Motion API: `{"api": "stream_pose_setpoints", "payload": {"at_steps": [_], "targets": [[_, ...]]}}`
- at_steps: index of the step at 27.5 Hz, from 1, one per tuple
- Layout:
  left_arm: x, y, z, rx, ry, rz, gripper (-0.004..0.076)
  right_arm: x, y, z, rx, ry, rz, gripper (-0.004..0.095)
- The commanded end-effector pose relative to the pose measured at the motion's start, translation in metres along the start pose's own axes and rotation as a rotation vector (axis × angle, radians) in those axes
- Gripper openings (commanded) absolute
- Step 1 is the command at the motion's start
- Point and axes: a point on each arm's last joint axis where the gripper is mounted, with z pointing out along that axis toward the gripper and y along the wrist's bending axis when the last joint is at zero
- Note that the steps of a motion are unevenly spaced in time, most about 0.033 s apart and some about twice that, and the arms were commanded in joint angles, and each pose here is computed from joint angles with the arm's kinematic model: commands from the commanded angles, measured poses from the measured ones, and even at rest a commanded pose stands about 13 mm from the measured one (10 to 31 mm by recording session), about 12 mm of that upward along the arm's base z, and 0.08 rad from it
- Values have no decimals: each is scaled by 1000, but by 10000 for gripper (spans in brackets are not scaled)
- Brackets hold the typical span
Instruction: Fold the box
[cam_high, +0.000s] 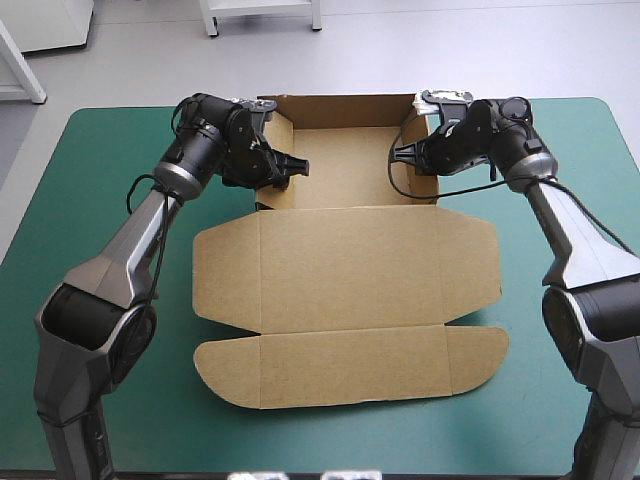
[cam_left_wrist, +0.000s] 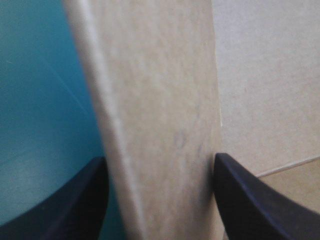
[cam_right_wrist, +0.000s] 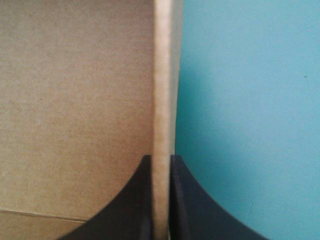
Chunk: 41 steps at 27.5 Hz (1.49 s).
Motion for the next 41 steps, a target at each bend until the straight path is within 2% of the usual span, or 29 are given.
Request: {"api": "stream_pose_setpoints", "payload": {"at_steps": [1,4,7,9,10,11,20,29,35,41], "targets": [[-7,-1,-34,17,-124,-16,424,-13,7,-36,-29,-113,-17,1],[-12,-4,-35,59,-184,-35,378,-11,6,-36,-14,-98,-37,1],[-13,-5,-36,63,-198,-40,223,-11,7,-35,-14,-97,-42,1],[-13,-5,-36,70,-199,-41,95,-11,9,-35,-16,-96,-44,1],[-13,-6,-35,70,-197,-33,6,-10,11,-35,-15,-95,-53,1],[-14,-6,-34,68,-195,-23,-6,-10,13,-35,-16,-94,-58,1],[-3,0,7,-38,2,1,-9,-4,24,-30,6,-55,-91,2],[-5,-1,16,-36,-10,18,-9,9,17,1,38,95,-75,2],[-3,-1,41,-46,47,35,-9,12,13,14,65,133,-67,1],[-4,-2,53,-38,44,56,-8,15,10,23,78,161,-64,1]]}}
